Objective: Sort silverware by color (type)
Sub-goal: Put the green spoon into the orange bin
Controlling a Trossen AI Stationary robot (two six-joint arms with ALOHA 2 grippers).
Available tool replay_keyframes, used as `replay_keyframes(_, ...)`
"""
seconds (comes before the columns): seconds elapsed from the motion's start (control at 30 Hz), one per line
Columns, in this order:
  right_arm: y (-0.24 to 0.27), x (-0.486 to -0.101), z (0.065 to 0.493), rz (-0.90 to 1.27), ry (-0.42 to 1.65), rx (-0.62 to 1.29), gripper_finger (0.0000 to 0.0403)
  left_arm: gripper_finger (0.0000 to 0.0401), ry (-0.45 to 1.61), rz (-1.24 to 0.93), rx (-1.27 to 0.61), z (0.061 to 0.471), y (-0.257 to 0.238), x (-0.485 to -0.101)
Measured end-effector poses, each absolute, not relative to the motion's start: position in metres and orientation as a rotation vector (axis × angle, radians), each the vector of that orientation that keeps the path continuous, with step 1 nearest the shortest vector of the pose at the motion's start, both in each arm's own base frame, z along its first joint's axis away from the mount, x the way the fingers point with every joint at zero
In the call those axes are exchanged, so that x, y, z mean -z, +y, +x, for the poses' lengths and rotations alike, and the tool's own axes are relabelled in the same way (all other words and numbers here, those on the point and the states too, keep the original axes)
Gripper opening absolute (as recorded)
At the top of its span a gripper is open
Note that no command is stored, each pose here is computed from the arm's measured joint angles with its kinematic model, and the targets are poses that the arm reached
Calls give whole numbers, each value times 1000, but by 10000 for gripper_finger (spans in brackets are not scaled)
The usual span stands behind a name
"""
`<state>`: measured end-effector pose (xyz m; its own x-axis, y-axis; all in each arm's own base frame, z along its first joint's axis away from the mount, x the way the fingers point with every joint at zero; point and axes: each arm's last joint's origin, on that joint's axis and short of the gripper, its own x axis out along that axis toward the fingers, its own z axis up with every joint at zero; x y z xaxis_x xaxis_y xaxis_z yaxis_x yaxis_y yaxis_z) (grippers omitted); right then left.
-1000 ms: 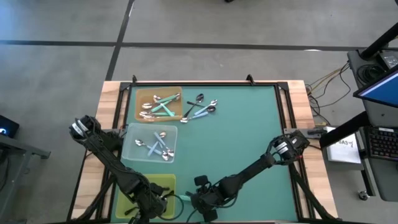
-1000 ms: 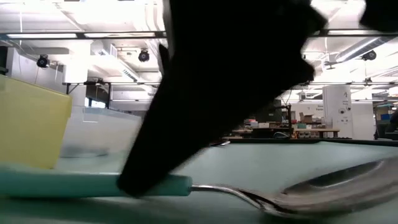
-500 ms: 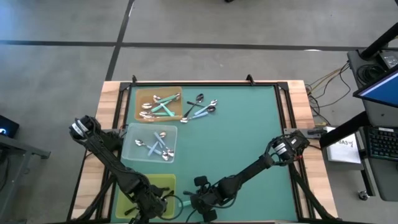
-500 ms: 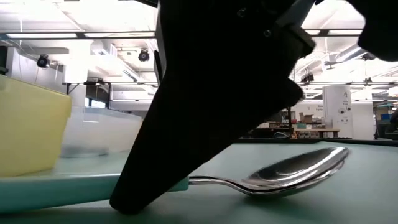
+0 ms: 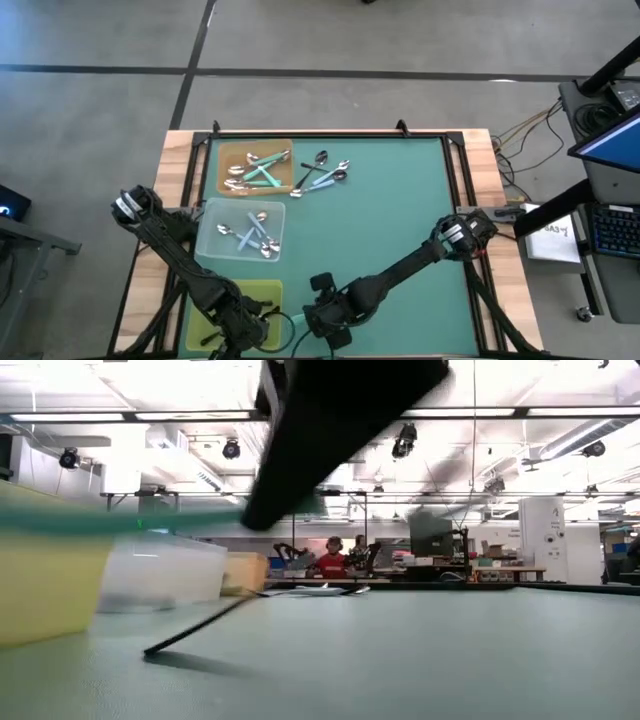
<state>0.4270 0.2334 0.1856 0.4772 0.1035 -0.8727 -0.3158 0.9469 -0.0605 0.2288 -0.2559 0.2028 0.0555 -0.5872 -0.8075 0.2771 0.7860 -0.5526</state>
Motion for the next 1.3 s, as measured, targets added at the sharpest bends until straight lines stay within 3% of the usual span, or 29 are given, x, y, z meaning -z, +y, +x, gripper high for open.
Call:
replay_keyframes(0.73, 185, -293, 398, -281, 1140, -171, 34, 150, 1354, -238, 614, 221, -215, -216)
replay_keyframes(1.03, 124, -322, 368, -237, 1171, -70, 34, 150, 1289, -210, 583, 210, -172, -217)
replay_keyframes(1.3, 52, -314, 333, -85, 1103, 85, 34, 150, 1151, -79, 438, 194, -103, -230)
